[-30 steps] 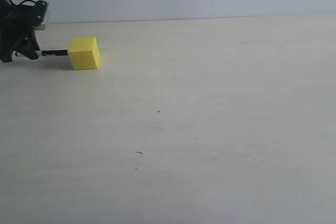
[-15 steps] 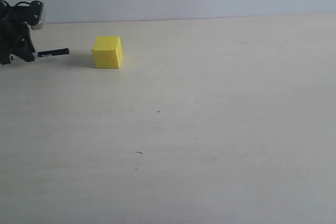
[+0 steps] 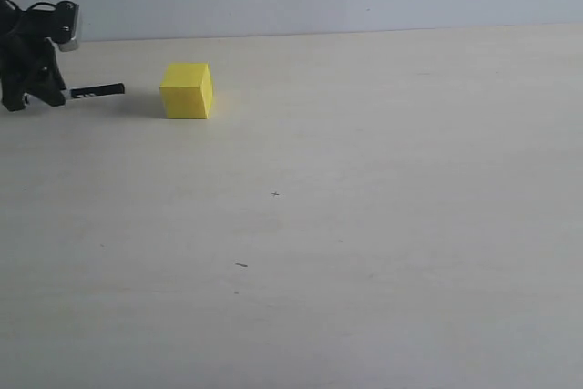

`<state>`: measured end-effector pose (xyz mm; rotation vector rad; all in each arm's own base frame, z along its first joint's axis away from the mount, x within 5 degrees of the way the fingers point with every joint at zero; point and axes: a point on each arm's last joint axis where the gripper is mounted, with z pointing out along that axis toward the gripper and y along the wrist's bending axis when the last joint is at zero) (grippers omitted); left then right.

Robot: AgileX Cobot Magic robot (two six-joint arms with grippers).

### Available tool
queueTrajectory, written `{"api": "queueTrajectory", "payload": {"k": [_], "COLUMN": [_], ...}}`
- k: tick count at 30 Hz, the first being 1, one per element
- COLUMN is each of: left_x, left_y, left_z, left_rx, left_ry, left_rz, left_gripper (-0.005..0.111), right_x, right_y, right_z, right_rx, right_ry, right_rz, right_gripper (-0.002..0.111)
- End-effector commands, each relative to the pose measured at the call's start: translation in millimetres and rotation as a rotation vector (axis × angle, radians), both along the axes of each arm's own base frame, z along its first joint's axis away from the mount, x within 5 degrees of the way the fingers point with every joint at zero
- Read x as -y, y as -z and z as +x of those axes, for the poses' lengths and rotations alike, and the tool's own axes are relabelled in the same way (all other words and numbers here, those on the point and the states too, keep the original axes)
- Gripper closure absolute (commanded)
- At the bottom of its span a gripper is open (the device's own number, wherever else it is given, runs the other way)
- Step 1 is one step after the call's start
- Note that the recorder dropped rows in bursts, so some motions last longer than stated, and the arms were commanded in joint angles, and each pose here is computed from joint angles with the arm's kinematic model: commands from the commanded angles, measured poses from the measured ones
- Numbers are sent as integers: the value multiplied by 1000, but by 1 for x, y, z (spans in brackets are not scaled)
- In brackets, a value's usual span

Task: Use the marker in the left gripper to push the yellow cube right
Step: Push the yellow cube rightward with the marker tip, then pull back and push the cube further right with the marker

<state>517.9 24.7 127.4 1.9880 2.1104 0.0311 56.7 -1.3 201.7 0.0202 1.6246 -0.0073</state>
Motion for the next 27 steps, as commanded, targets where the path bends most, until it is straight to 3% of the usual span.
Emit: {"api": "queueTrajectory", "payload": {"k": [1, 6, 10, 14, 22, 27], "left_x": [49, 100, 110, 88, 19, 7], "left_y": [-3, -4, -4, -4, -2, -2], "left_z": [2, 1, 0, 3, 2, -2], "left_rx": [25, 65, 73, 60, 9, -28], "left_ry": [79, 177, 187, 114, -12, -30], "left_rz": [-19, -14, -16, -16, 7, 4], "left_gripper": [107, 107, 107, 107, 107, 107], "right_x": [0, 0, 0, 0, 0, 0], "right_y": [1, 1, 1, 1, 1, 1], "right_z": [0, 0, 0, 0, 0, 0], "right_rx": [7, 7, 7, 7, 7, 7], "right_ry": [-1, -1, -1, -1, -1, -1], "right_rz": [-4, -4, -4, -4, -4, -4], "right_gripper": [108, 108, 108, 108, 108, 108]}}
